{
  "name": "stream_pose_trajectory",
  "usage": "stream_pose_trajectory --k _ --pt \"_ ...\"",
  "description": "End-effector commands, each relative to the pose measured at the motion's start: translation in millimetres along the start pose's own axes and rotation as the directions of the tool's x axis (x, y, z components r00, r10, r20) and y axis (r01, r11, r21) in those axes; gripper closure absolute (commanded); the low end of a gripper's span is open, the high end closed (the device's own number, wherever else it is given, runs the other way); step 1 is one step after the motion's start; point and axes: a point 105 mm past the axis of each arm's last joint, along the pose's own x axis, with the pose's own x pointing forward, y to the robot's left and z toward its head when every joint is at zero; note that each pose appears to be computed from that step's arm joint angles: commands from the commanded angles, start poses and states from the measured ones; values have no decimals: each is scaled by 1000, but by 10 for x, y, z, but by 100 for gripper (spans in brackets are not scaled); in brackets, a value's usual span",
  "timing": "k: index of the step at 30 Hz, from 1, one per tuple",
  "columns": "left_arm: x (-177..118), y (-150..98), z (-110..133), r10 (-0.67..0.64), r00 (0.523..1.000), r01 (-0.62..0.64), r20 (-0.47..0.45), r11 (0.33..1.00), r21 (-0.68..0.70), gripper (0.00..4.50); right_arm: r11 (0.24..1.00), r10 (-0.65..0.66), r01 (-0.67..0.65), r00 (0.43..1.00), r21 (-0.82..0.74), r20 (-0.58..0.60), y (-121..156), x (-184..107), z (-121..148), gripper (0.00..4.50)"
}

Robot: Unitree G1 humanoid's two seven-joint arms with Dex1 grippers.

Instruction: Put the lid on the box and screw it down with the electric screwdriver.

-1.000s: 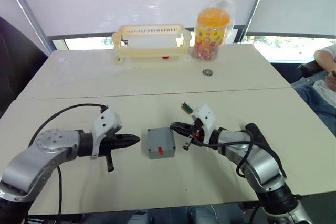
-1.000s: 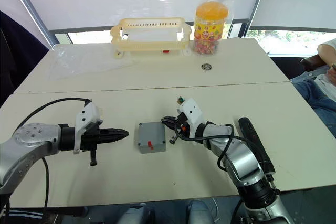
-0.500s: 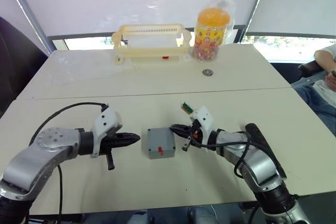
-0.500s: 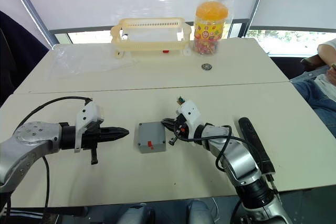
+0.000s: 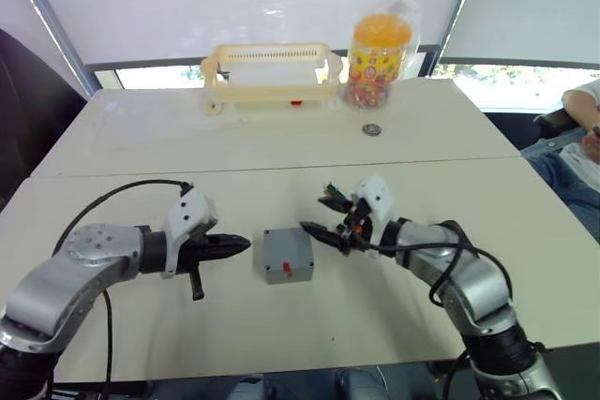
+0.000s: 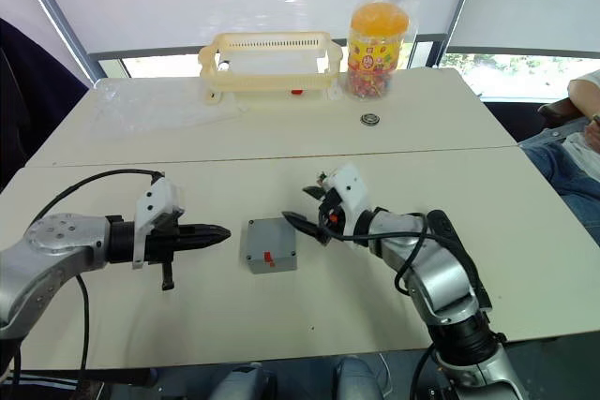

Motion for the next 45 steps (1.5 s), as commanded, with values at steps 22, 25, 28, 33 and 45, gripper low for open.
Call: stream_pose_trajectory --k 22,25,28,33,45 --pt "363 -659 383 -402 915 376 40 884 280 211 835 -87 489 571 253 -816 -595 -2355 -195 0" --pt "369 -704 376 -402 915 377 46 888 265 211 819 -48 499 552 284 -832 -545 -2396 -241 0" --pt "382 -732 358 -391 919 367 53 897 246 211 807 3 496 538 319 -843 -453 -2410 -354 0" --pt "389 -789 357 -382 922 360 63 906 223 211 803 23 496 529 331 -848 -379 -2400 -480 0" --pt "386 -800 335 -342 938 326 53 926 192 211 770 -3 555 498 316 -867 -429 -2259 -859 0"
